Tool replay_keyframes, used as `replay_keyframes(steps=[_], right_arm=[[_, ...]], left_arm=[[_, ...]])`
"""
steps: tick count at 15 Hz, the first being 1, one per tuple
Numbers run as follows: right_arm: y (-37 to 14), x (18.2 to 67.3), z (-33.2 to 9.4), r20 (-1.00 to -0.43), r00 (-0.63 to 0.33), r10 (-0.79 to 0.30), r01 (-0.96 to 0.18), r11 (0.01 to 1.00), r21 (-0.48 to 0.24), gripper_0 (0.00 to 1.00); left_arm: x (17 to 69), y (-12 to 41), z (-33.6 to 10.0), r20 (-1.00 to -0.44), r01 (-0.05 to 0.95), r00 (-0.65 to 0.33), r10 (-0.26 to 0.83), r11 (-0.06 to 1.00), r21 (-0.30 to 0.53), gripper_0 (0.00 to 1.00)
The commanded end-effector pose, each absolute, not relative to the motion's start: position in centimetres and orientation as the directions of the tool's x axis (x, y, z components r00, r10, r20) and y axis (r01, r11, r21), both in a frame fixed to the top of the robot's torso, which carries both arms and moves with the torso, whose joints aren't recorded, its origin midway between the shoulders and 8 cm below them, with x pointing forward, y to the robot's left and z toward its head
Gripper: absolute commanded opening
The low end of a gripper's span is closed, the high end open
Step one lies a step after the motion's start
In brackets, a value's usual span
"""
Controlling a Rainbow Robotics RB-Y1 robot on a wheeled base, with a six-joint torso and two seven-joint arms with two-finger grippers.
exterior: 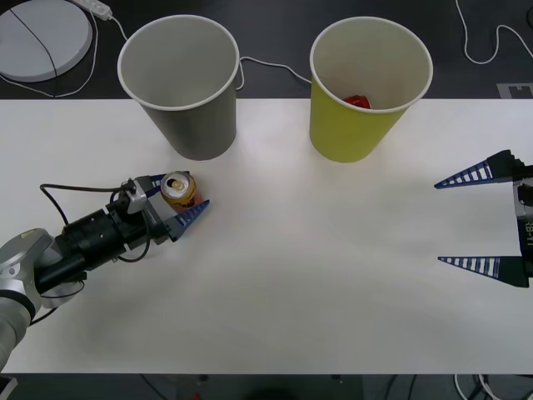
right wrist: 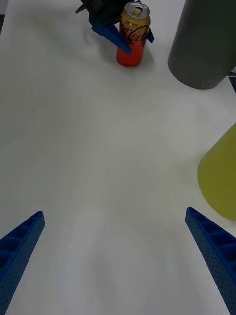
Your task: Put the can into the green bin and the plastic bottle into the gray bin
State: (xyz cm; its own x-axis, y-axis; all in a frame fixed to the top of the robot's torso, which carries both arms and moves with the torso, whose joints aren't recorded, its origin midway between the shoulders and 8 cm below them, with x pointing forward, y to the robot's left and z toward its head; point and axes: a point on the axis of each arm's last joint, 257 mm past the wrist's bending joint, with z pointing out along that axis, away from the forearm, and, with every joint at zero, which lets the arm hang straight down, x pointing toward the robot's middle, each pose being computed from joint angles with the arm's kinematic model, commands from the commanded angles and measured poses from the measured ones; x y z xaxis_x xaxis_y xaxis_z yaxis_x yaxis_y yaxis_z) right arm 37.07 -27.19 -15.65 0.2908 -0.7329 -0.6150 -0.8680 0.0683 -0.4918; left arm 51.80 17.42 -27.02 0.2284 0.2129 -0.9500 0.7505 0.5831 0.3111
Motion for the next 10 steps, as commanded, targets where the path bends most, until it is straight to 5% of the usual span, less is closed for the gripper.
replay_keyframes(steps=[1, 10], right_arm=[[-27.2, 37.1, -15.7, -0.615, 0.291, -0.733, -0.868, 0.068, -0.492, 1.00], [-27.2, 37.1, -15.7, -0.615, 0.291, -0.733, -0.868, 0.068, -0.492, 1.00]], left_arm=[[51.8, 17.5, -27.1, -0.950, 0.750, 0.228, 0.214, 0.584, 0.311, 0.00], [51.5, 19.1, -27.0, -0.929, 0.762, 0.242, 0.280, 0.538, 0.360, 0.00]])
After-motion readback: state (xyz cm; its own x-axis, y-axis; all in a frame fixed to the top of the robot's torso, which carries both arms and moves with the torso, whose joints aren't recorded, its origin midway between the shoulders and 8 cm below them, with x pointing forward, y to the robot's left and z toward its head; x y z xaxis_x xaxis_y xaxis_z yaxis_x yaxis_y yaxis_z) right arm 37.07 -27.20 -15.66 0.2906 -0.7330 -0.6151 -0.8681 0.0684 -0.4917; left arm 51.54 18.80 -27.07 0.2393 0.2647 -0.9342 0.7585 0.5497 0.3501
